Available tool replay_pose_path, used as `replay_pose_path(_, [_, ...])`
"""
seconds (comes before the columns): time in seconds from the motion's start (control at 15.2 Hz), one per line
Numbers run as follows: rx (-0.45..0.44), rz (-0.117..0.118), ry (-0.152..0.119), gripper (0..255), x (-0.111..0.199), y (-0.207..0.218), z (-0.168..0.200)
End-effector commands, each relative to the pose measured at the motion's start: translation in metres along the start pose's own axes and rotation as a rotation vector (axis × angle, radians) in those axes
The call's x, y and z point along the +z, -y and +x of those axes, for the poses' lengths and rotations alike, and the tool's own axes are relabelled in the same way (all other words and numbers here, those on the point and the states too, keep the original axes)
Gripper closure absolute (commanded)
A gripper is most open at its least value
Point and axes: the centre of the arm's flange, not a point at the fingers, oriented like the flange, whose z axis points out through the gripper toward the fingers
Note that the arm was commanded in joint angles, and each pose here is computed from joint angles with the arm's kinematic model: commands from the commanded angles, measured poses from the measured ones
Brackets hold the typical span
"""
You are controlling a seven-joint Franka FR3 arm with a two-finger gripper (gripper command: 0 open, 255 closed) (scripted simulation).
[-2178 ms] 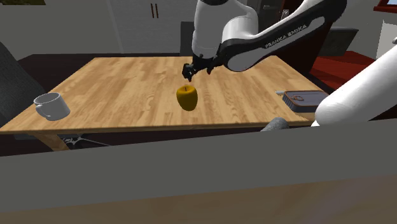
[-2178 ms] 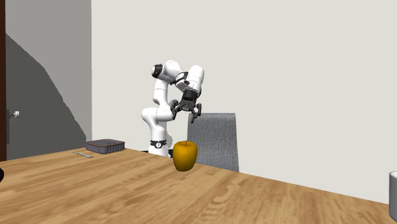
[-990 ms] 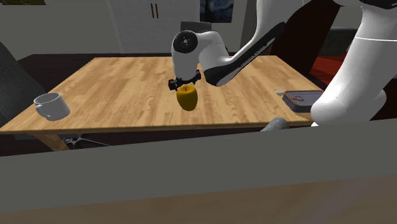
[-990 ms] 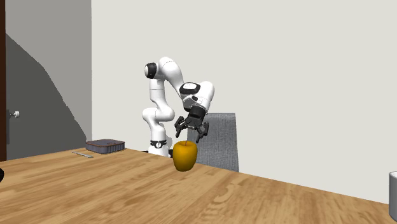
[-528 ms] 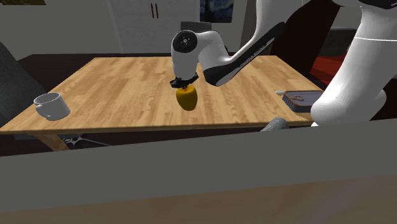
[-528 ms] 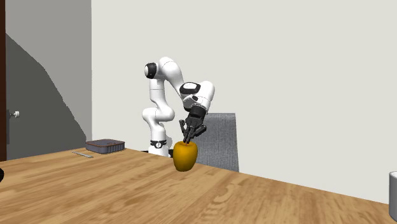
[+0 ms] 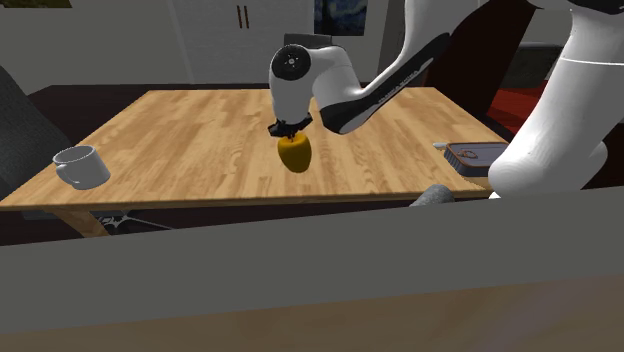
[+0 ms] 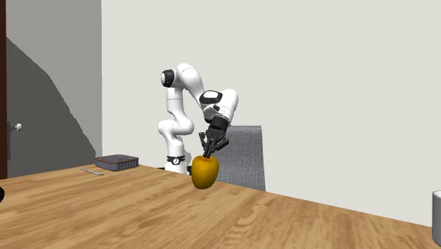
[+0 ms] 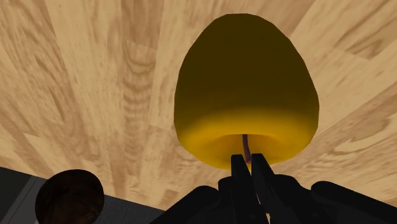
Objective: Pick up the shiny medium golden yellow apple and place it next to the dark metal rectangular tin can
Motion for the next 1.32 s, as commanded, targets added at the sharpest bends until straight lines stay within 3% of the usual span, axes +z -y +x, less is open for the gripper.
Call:
replay_pose_path(0.0, [0.0,0.0,0.0,255,-0.007,-0.002,0.006])
replay_pose_path(1.25, [0.0,0.0,0.0,255,-0.084,-0.023,0.068])
